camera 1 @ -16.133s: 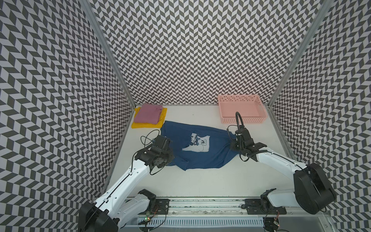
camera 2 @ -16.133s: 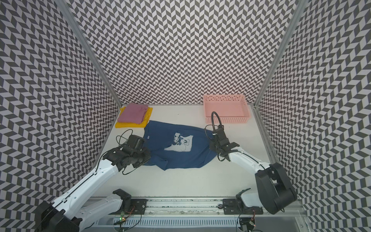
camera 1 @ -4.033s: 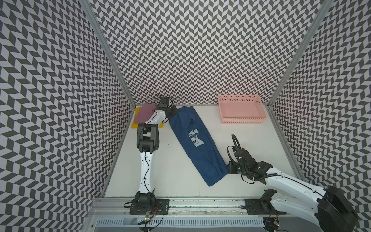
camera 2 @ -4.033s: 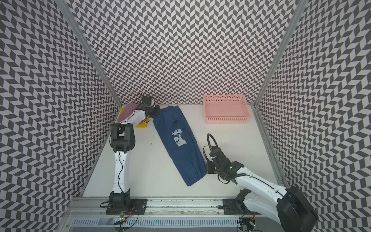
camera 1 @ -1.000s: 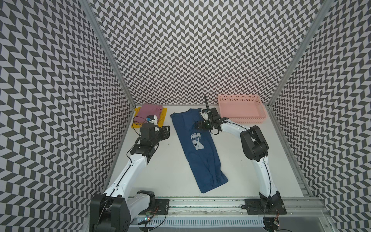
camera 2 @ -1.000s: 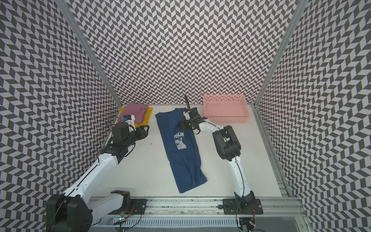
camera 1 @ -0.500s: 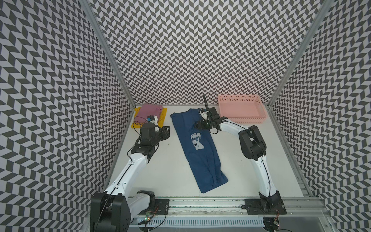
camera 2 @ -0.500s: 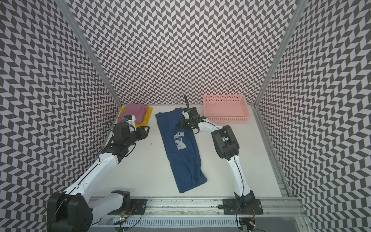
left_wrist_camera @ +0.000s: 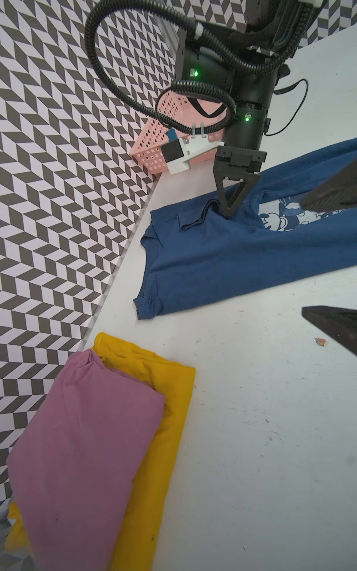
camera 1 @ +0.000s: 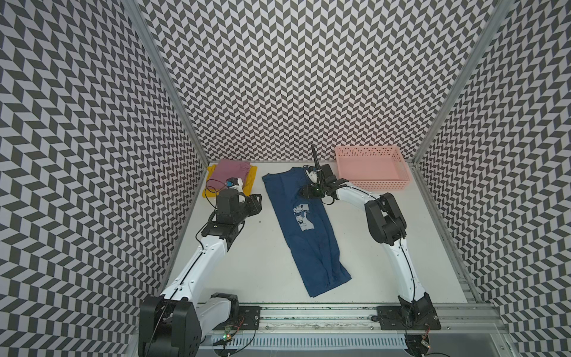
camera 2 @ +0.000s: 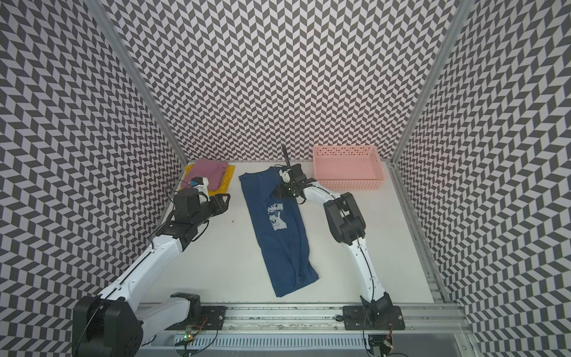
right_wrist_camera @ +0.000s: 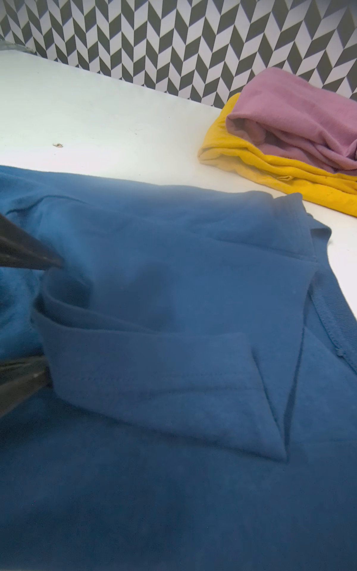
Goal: Fold and stack t-shirts
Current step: Smooth out the T-shirt at the center of the board.
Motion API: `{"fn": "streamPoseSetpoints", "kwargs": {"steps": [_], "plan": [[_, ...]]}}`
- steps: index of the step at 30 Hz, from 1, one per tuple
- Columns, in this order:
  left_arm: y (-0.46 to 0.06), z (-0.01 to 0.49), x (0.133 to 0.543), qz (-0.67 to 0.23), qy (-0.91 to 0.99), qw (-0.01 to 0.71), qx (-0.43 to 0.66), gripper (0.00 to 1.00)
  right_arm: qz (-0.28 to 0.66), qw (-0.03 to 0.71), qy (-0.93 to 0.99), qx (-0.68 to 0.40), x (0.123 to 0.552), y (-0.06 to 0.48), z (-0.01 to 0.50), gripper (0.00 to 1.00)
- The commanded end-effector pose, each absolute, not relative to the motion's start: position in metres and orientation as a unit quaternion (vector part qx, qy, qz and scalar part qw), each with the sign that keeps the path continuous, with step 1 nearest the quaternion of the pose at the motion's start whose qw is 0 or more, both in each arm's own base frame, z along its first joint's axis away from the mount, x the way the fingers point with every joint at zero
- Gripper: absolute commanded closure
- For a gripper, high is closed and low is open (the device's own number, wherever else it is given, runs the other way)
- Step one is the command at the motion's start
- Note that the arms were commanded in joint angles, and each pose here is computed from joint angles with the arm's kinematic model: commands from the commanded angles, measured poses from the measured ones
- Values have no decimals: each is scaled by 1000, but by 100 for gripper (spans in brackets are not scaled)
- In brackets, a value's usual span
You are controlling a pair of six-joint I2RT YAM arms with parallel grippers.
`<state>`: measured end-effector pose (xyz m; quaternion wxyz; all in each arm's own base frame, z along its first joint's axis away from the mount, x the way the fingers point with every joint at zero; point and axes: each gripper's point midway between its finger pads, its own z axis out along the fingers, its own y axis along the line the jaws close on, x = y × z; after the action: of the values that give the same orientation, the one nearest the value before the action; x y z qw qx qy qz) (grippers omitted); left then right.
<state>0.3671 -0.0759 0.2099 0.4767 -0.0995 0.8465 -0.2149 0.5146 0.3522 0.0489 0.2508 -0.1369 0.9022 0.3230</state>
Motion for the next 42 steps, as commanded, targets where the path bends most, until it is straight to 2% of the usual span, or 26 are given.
{"fn": "streamPoseSetpoints", "kwargs": {"steps": [1, 5, 8, 17, 30, 42], "plan": [[-79, 220, 369, -215, 844, 484, -87, 48, 327, 255, 898, -148, 518, 355, 47, 58], [-79, 220, 369, -215, 844, 484, -87, 48, 327, 253, 899, -147, 518, 355, 44, 66], [-79, 220, 369, -214, 844, 484, -86, 48, 331, 251, 898, -148, 517, 357, 42, 77], [-79, 219, 370, -214, 845, 482, -86, 48, 324, 255, 899, -146, 518, 355, 42, 100], [-81, 220, 370, -221, 844, 482, -84, 48, 265, 297, 908, -129, 513, 319, 67, 100], [-82, 218, 368, -221, 846, 478, -83, 48, 267, 312, 903, -127, 508, 311, 91, 100]]}}
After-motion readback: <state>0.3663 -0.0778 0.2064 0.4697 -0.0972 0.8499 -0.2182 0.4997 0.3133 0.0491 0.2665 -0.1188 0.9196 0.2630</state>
